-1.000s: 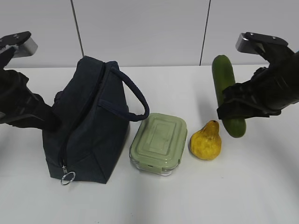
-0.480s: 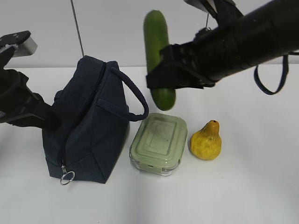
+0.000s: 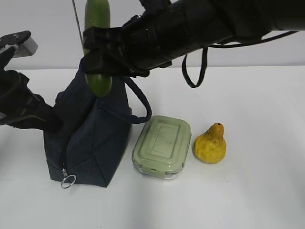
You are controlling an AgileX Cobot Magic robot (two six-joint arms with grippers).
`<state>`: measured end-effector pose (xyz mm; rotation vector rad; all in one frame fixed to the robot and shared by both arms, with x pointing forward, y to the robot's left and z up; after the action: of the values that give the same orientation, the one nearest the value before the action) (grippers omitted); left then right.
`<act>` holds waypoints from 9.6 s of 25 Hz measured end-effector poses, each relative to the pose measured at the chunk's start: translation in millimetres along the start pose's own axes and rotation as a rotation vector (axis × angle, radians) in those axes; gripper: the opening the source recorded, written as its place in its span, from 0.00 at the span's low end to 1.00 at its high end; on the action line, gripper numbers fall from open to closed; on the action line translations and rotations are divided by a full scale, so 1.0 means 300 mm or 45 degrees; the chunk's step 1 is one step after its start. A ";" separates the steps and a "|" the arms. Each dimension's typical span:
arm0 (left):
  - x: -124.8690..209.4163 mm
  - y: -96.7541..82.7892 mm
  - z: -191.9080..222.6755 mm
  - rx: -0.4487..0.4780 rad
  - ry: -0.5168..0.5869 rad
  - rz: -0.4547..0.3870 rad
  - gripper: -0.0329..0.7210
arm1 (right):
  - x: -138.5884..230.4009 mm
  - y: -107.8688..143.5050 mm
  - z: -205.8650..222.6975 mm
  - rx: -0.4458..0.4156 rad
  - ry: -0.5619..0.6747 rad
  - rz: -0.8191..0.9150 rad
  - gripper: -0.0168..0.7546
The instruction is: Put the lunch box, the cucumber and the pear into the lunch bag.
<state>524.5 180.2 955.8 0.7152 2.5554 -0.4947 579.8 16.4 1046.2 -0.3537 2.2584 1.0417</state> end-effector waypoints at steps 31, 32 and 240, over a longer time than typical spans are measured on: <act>-0.011 0.005 0.000 -0.011 -0.025 -0.007 0.05 | 0.161 -0.106 0.226 0.175 0.216 -0.070 0.46; -0.011 0.005 0.000 -0.011 -0.025 -0.007 0.05 | 0.174 -0.117 0.222 0.203 0.241 -0.035 0.46; -0.009 0.018 0.000 -0.041 -0.020 0.020 0.05 | 0.224 -0.776 -0.144 0.733 0.948 0.091 0.24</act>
<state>529.6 183.5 956.1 0.7165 2.5353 -0.4514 619.7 -167.2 887.5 -0.4588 3.1130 0.2426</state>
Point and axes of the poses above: a point on each arm's last joint axis where the gripper is mounted, z pointing out along that axis toward the gripper, y along the wrist's bending axis when the last joint is at zero, x = y × z, the point moved 8 cm from there along z, pointing out along that axis toward the gripper, and after that the axes turned 7 degrees about z, right-handed, at the moved point
